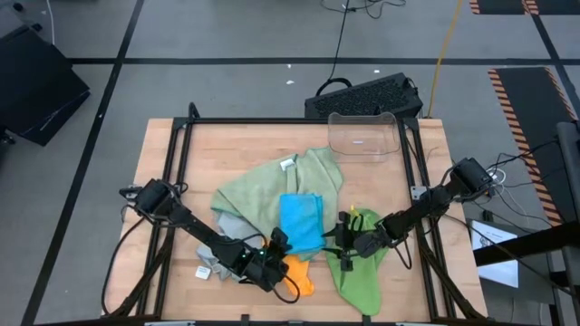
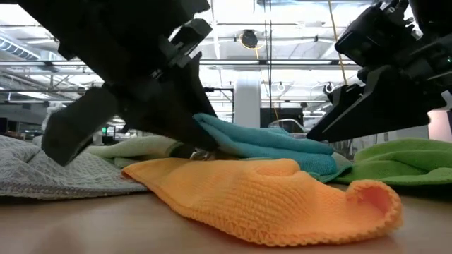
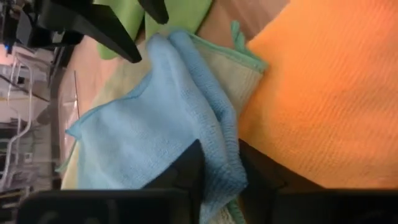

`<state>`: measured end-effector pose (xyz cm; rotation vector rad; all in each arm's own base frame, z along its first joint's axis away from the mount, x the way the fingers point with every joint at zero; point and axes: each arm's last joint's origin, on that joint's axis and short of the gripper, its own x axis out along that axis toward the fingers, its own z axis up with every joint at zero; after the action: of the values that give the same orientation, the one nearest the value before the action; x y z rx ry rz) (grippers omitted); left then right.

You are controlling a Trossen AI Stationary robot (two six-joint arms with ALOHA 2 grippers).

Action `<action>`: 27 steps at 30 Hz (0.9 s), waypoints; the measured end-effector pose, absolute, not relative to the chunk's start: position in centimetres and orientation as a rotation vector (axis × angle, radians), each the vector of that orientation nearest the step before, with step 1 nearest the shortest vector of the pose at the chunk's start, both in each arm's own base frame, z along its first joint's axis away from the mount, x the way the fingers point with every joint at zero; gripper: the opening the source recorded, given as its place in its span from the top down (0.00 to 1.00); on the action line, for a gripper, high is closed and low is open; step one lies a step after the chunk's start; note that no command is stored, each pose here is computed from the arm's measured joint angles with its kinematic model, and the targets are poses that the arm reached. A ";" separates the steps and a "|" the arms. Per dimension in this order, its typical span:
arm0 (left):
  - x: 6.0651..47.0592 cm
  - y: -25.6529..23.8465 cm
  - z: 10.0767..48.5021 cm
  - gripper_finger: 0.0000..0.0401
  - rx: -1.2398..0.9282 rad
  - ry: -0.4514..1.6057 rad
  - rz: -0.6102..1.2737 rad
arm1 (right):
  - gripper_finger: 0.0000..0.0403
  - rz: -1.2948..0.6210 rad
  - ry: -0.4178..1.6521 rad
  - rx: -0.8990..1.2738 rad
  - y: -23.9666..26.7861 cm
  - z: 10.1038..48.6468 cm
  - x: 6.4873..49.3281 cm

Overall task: Fold microfiber towels
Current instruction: Fold the blue microfiber towel

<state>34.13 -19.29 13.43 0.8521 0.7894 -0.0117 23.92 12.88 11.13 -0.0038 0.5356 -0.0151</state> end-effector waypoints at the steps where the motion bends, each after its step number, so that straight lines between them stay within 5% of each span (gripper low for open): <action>1: 34.2 -19.2 13.7 0.89 0.824 0.782 -0.001 | 0.54 -0.020 0.531 -0.016 13.0 11.2 23.9; 4: 34.2 -18.6 15.1 0.97 0.723 0.763 0.039 | 0.53 -0.035 0.507 -0.089 13.8 11.6 23.8; 12: 34.1 -16.9 18.0 0.98 0.552 0.740 0.093 | 0.41 -0.074 0.467 -0.228 16.1 13.4 24.6; 27: 34.6 -15.4 17.9 0.96 0.420 0.767 0.135 | 0.25 -0.172 0.492 -0.274 16.2 10.3 25.2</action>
<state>34.65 -15.43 17.89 0.4196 0.7674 0.1351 25.15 16.23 10.29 -0.2744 0.4925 -0.1720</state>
